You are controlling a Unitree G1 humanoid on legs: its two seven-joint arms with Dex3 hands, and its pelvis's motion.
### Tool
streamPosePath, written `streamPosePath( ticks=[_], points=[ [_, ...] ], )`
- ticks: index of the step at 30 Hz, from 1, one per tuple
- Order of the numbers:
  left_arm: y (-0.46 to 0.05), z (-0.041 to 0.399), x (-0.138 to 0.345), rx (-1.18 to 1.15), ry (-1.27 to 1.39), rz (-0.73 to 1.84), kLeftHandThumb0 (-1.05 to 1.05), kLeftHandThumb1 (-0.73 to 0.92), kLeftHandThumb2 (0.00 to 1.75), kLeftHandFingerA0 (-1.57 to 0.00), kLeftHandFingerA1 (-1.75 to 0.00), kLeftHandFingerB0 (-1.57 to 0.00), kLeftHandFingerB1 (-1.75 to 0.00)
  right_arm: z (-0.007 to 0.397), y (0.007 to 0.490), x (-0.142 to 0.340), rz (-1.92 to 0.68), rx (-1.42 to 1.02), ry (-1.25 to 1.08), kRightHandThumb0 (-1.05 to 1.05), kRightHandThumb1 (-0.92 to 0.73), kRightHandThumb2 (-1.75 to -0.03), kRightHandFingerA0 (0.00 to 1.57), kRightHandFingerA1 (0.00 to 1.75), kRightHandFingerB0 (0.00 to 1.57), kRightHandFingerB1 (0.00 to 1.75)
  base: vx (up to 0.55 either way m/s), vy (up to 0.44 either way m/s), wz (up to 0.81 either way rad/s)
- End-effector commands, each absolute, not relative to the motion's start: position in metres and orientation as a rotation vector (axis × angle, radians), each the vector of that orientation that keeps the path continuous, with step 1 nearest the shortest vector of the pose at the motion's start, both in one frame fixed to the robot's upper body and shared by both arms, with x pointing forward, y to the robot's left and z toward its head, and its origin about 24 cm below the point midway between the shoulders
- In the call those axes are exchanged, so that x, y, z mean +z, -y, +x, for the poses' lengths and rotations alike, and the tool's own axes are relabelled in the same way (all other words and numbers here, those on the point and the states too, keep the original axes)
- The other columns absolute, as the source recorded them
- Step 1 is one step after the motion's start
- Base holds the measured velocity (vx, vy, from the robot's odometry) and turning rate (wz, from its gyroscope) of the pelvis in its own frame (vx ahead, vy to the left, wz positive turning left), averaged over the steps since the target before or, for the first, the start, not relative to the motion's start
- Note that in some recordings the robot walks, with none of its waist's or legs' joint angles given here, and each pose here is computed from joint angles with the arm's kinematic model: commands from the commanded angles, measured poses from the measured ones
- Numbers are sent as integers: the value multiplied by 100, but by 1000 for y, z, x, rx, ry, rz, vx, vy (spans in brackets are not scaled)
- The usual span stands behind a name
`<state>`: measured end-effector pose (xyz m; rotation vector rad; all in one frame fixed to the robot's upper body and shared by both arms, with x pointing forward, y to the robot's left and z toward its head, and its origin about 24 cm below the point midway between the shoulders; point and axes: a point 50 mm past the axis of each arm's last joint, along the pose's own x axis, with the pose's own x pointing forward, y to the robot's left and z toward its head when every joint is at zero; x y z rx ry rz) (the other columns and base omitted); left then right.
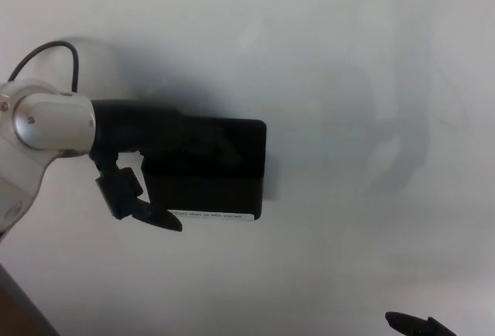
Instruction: A magnetic marker holder is on the left hand side of the white board, the robot put the index and middle finger into the opening of the container and pull off the magnetic holder and hand it to a human on the left hand side.
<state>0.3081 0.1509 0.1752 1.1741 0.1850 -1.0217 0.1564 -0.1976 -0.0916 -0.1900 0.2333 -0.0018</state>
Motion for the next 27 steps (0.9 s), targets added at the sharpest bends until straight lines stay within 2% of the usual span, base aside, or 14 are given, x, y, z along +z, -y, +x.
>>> streamPosePath(
  ticks=[1, 3, 4, 11, 14, 15, 19, 20, 21, 22, 24, 25, 26, 27],
  points=[
    [-153, 312, 178, -994, -179, 1212, -39, 26, 92, -1, -48, 0, -48, 156, 201, -91, -214, -12, -238, -51, -72, -61, 72, 48, 57, 43, 0, 0, 0],
    [-153, 312, 177, -994, -179, 1213, -39, 26, 92, -1, -48, 0, -48, 156, 201, -91, -215, -12, -238, -51, -72, -61, 72, 48, 57, 43, 0, 0, 0],
    [-152, 312, 177, -993, -176, 1209, -87, 55, 91, -21, -46, -4, -31, 156, 201, -91, -215, -12, -238, -52, -67, -64, 71, 49, 54, 43, 0, 0, 0],
    [-144, 313, 173, -997, -161, 1215, -84, 53, 89, -28, -47, -8, -31, 155, 202, -91, -204, -16, -236, -54, -67, -64, 71, 50, 54, 44, 0, 0, 0],
    [-138, 314, 171, -1008, -171, 1241, -82, 52, 89, -27, -48, -7, -31, 156, 202, -91, -209, -21, -235, -53, -67, -64, 72, 49, 54, 44, 0, 0, 0],
    [-136, 314, 170, -1013, -178, 1243, -81, 51, 87, -23, -46, -7, -32, 156, 202, -91, -211, -20, -233, -49, -72, -61, 72, 47, 58, 43, 0, 0, 0],
    [-130, 317, 165, -1029, -195, 1253, -82, 51, 86, -25, -45, -7, -33, 156, 202, -90, -215, -20, -230, -50, -72, -62, 73, 47, 58, 43, 0, 0, 0],
    [-128, 318, 163, -1029, -204, 1263, -82, 49, 85, -34, -48, -7, -35, 156, 202, -91, -211, -21, -230, -53, -66, -64, 72, 50, 55, 44, 0, 0, 0],
    [-127, 318, 162, -1029, -211, 1270, -82, 49, 85, -34, -48, -7, -35, 156, 203, -91, -207, -22, -231, -53, -66, -64, 72, 50, 55, 44, 0, 0, 0],
    [-123, 320, 159, -1040, -225, 1286, -80, 49, 84, -23, -46, -7, -33, 157, 202, -90, -205, -22, -228, -49, -72, -61, 72, 48, 58, 43, 0, 0, 0],
    [-120, 320, 157, -1053, -233, 1299, -80, 49, 84, -23, -46, -7, -33, 157, 202, -90, -207, -21, -224, -49, -72, -61, 72, 48, 58, 43, 0, 0, 0],
    [-117, 321, 156, -1067, -252, 1334, -78, 49, 86, -26, -47, -4, -30, 159, 202, -89, -205, -19, -218, -53, -66, -64, 72, 50, 55, 44, 0, 0, 0],
    [-116, 321, 154, -1074, -264, 1357, -79, 48, 83, -35, -49, -9, -33, 159, 202, -89, -202, -20, -217, -53, -66, -64, 72, 50, 55, 44, 0, 0, 0],
    [-114, 321, 152, -1081, -275, 1379, -79, 48, 83, -35, -49, -9, -33, 160, 202, -89, -198, -21, -217, -53, -66, -64, 72, 50, 55, 44, 0, 0, 0]
  ],
)
